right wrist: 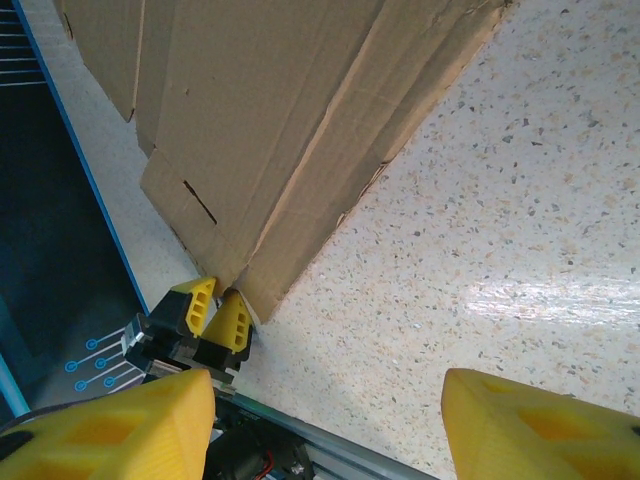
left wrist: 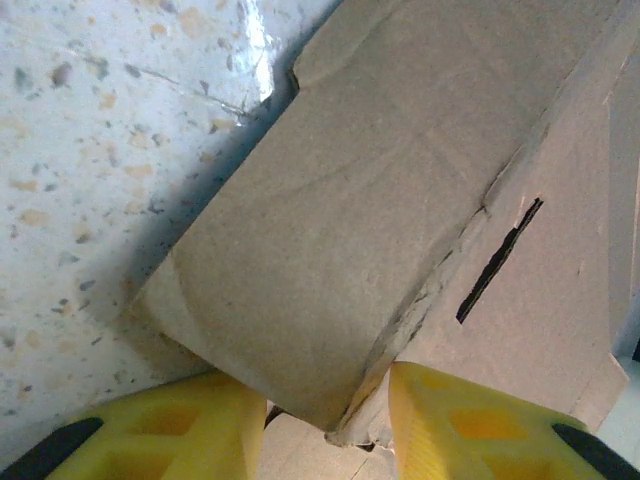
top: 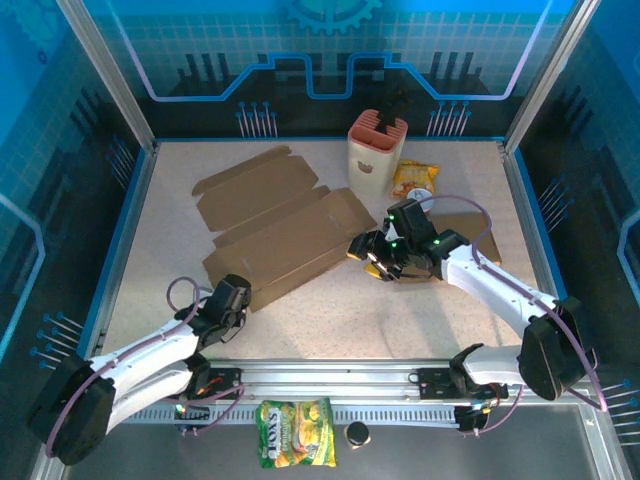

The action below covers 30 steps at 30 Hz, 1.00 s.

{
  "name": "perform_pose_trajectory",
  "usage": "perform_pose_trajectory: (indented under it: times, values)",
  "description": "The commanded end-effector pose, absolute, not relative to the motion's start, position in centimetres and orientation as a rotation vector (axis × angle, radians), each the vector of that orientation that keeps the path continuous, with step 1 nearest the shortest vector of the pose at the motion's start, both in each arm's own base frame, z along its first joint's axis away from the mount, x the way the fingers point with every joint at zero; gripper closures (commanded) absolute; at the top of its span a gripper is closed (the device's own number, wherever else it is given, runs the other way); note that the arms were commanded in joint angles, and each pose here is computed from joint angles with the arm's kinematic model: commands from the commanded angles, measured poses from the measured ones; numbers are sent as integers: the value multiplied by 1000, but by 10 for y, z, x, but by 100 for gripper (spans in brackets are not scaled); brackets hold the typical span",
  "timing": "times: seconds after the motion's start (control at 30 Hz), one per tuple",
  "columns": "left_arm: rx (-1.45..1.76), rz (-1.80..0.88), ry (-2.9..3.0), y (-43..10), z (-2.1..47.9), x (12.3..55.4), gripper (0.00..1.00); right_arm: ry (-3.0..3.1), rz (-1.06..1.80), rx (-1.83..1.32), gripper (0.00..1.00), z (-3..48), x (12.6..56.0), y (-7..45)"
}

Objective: Fold the paper box

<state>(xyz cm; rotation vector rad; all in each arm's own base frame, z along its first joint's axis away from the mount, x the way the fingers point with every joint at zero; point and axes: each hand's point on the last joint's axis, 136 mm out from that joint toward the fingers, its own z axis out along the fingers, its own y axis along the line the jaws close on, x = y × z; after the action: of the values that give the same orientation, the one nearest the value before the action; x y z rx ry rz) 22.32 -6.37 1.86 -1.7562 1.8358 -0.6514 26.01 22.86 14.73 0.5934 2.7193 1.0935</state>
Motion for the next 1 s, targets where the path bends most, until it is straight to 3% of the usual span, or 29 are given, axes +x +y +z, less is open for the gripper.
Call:
perform_pose_trajectory:
  times: [0.0, 0.1, 0.17, 0.6, 0.97]
  values:
    - [-1749, -626, 1813, -58, 14, 225, 66, 2708, 1118, 597, 38, 152, 257, 226]
    - [-1747, -625, 1796, -55, 13, 228, 82, 2710, 1120, 600, 38, 151, 257, 226]
    - [-1744, -647, 1788, -57, 16, 232, 100, 2713, 1122, 602, 38, 150, 256, 227]
    - [-1702, -783, 1682, -62, 83, 254, 100, 2587, 1292, 731, 37, 143, 266, 247]
    - [-1709, -838, 1670, -64, 105, 252, 100, 2454, 1405, 872, 30, 115, 278, 291]
